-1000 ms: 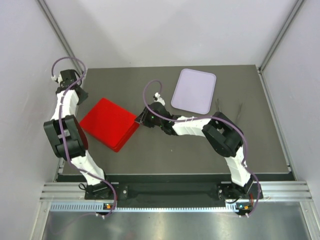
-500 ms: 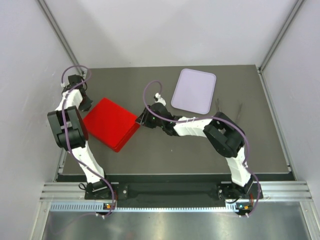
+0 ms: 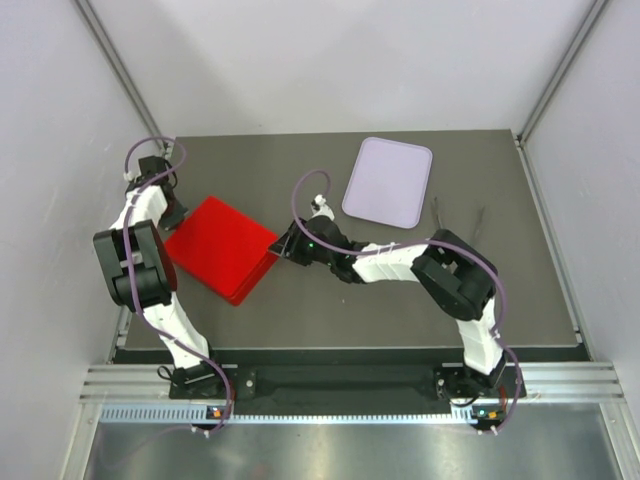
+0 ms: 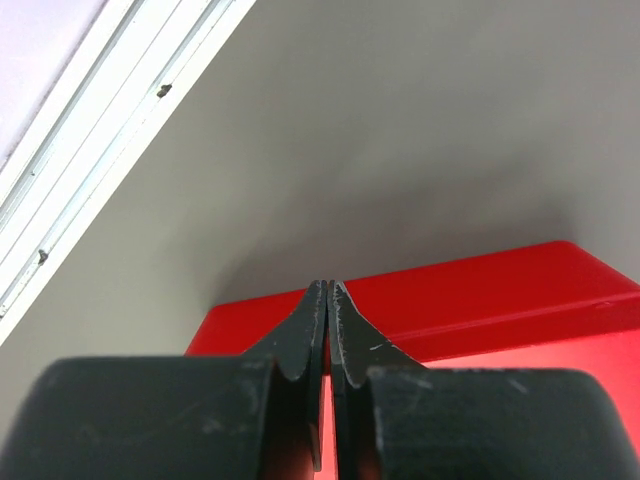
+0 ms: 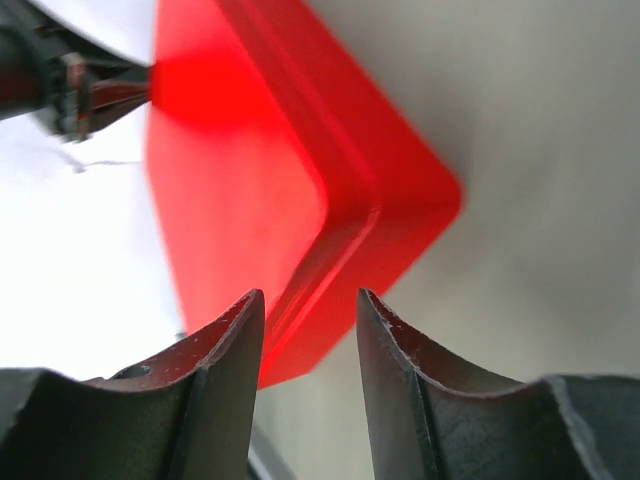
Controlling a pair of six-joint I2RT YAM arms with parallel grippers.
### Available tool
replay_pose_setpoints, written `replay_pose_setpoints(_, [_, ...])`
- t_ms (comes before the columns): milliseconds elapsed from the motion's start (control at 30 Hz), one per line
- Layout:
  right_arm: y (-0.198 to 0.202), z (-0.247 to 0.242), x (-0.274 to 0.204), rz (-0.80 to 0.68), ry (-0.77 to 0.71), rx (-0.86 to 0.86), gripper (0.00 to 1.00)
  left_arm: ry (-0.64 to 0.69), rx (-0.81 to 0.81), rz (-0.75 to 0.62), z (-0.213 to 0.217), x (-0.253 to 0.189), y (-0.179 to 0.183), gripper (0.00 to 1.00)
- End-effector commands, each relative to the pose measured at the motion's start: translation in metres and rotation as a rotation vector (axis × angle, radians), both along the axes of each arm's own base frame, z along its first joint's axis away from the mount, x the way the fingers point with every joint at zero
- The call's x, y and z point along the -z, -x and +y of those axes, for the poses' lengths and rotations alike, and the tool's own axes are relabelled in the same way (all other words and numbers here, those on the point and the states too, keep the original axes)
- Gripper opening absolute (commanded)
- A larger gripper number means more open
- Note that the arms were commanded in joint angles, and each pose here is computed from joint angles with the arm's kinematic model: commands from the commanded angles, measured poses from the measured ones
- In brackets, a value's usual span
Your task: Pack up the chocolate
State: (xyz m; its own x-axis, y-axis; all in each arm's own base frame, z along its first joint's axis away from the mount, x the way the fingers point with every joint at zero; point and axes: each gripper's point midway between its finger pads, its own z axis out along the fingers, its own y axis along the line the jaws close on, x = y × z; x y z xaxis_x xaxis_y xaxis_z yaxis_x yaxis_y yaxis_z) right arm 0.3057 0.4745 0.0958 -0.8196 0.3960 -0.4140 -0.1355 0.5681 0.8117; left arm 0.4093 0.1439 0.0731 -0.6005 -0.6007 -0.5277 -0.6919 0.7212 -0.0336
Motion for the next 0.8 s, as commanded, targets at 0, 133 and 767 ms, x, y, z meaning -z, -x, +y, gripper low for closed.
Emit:
replay_pose_setpoints(0, [0.018, 0.028, -0.046, -0.028, -0.195, -0.034, 0.41, -0.007, 0.007, -0.032, -0.004, -0.015, 0.001, 0.03])
replay_pose_setpoints(133, [0.028, 0.044, -0.049, -0.012, -0.242, -0.044, 0.41, 0.001, 0.007, -0.028, -0.007, -0.012, 0.003, 0.02])
replay_pose_setpoints(767, [0.02, 0.032, -0.052, -0.006, -0.165, 0.015, 0.41, -0.017, -0.036, 0.01, -0.007, -0.005, 0.011, 0.01])
